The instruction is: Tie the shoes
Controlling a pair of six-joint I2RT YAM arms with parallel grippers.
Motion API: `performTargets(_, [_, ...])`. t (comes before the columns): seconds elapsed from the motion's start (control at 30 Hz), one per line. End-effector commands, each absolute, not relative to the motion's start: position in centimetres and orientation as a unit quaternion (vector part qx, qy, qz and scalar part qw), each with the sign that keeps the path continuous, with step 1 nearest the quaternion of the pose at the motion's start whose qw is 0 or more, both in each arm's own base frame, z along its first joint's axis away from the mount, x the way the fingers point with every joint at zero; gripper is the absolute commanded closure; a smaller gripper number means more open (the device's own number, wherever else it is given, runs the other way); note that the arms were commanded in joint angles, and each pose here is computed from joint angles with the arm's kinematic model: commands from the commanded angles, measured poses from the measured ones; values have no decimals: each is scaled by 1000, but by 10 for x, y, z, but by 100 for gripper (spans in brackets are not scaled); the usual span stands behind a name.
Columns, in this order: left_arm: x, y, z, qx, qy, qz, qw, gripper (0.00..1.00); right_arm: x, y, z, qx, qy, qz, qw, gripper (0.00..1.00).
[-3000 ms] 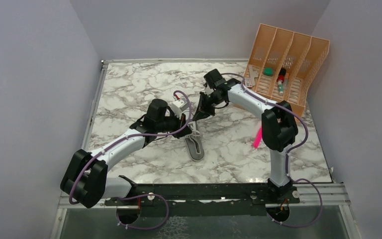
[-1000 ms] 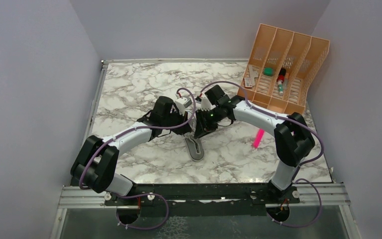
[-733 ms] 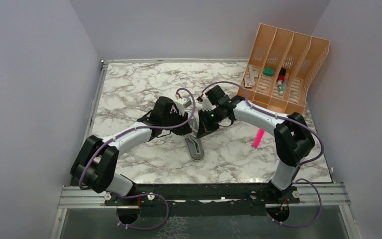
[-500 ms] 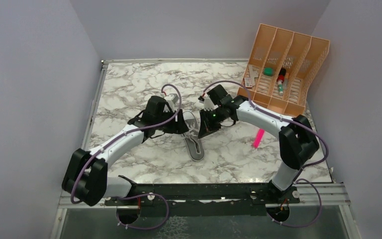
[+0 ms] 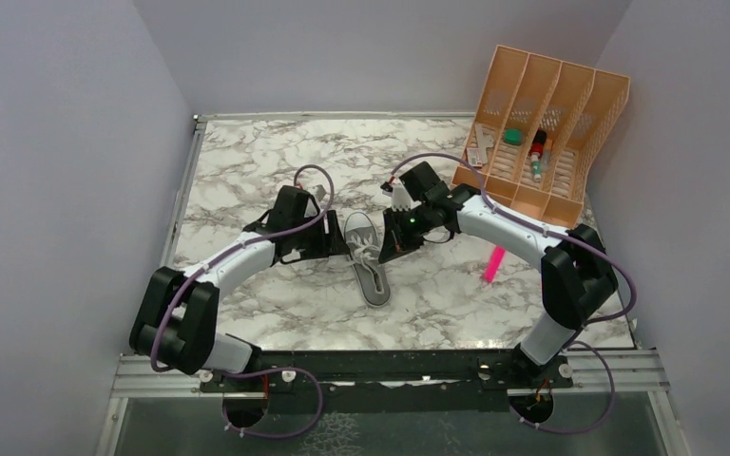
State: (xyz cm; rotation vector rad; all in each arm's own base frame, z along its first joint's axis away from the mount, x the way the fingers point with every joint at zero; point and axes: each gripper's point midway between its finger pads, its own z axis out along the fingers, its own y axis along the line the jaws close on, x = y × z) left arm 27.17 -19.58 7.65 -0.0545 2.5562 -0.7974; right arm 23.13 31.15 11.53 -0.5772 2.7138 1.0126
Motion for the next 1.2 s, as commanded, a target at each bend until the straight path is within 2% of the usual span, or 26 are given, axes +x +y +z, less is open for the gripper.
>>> performTargets(0.0, [281,-219,91,156,889,-343,261,32,227,317,125,-212,901,363,103,99])
performTargets(0.17, [258,-224,64,162,896,-373,179,30,227,317,130,-213,899,365,110,99])
performTargets(0.37, [248,-238,59,132,872,-442,163,25,227,318,131,-214,897,371,110,99])
performTargets(0.57, [237,-230,65,103,878,-435,172,27,230,323,135,-213,894,379,110,99])
performTargets(0.73, [224,-232,59,106,873,-451,152,40,233,325,136,-212,892,384,113,99])
performTargets(0.9, [232,-233,54,114,876,-441,156,48,233,325,135,-208,892,386,108,99])
performTargets(1.07, [241,-230,48,101,889,-420,152,69,235,318,134,-208,900,366,114,100])
performTargets(1.17, [238,-215,53,71,915,-371,142,89,236,305,137,-207,913,331,118,99])
